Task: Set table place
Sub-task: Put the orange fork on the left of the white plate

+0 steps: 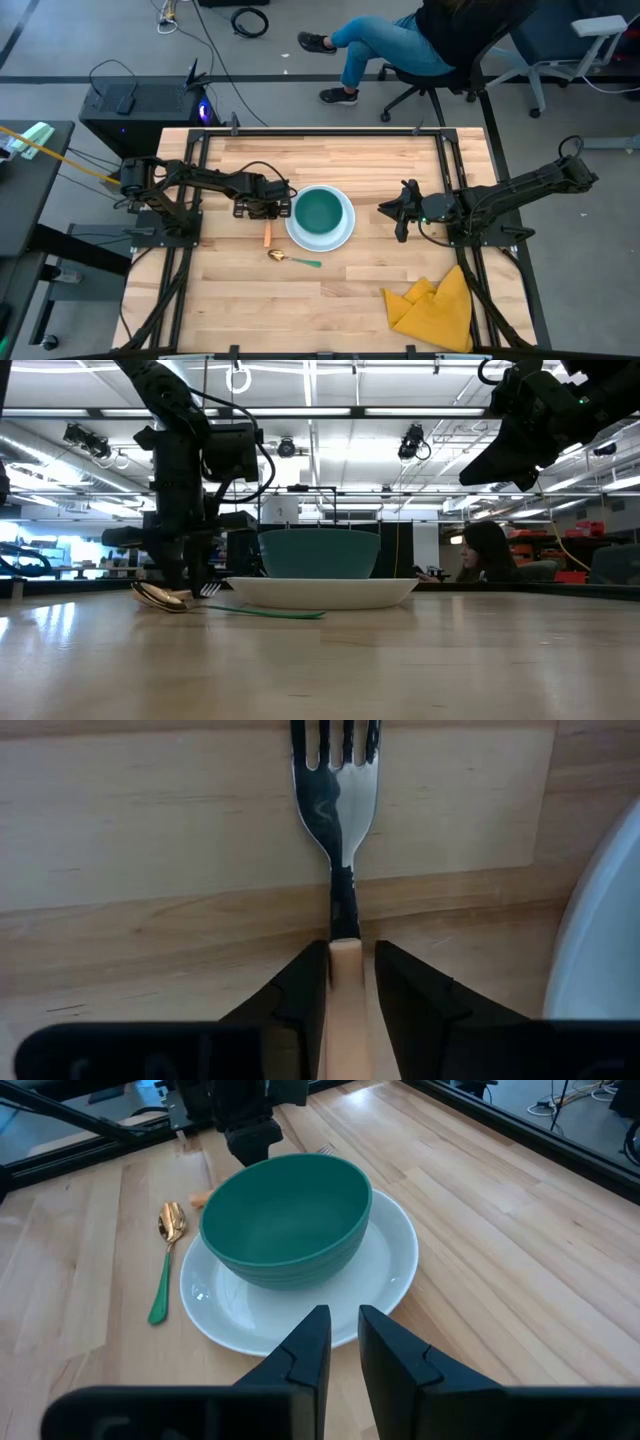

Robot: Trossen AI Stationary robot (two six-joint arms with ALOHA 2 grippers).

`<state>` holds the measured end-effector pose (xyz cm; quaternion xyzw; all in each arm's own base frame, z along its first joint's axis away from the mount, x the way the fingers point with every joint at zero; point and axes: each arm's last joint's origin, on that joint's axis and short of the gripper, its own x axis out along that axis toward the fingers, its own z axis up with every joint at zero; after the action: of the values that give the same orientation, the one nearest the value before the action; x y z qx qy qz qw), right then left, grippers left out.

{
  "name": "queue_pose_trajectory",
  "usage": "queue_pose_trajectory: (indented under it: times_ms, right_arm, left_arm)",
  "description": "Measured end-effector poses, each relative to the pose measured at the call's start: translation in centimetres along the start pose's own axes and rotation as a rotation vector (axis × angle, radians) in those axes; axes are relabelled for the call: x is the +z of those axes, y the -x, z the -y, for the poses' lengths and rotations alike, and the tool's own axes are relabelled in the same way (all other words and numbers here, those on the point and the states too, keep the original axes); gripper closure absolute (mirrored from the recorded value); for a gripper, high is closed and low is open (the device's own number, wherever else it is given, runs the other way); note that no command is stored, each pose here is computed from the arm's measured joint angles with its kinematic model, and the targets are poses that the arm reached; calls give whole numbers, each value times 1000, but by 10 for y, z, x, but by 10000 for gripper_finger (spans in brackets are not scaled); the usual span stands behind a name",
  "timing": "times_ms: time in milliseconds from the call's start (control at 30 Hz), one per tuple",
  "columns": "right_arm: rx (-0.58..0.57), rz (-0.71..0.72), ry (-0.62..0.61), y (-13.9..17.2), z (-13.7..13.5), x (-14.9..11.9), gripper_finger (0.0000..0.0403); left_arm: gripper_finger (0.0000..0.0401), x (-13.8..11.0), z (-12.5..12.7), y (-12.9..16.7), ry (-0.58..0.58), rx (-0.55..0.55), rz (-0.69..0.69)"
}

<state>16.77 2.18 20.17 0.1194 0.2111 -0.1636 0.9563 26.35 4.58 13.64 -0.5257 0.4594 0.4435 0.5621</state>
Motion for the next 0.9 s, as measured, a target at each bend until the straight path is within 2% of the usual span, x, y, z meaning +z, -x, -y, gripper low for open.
queue_pose_trajectory:
  times_ms: [467, 900]
  right_arm:
    - [0, 0, 0, 0, 0, 0, 339]
    - [0, 0, 0, 0, 0, 0, 339]
  left_arm:
    - [294, 0, 0, 0, -24, 1, 0]
    - [255, 0, 0, 0, -27, -2, 0]
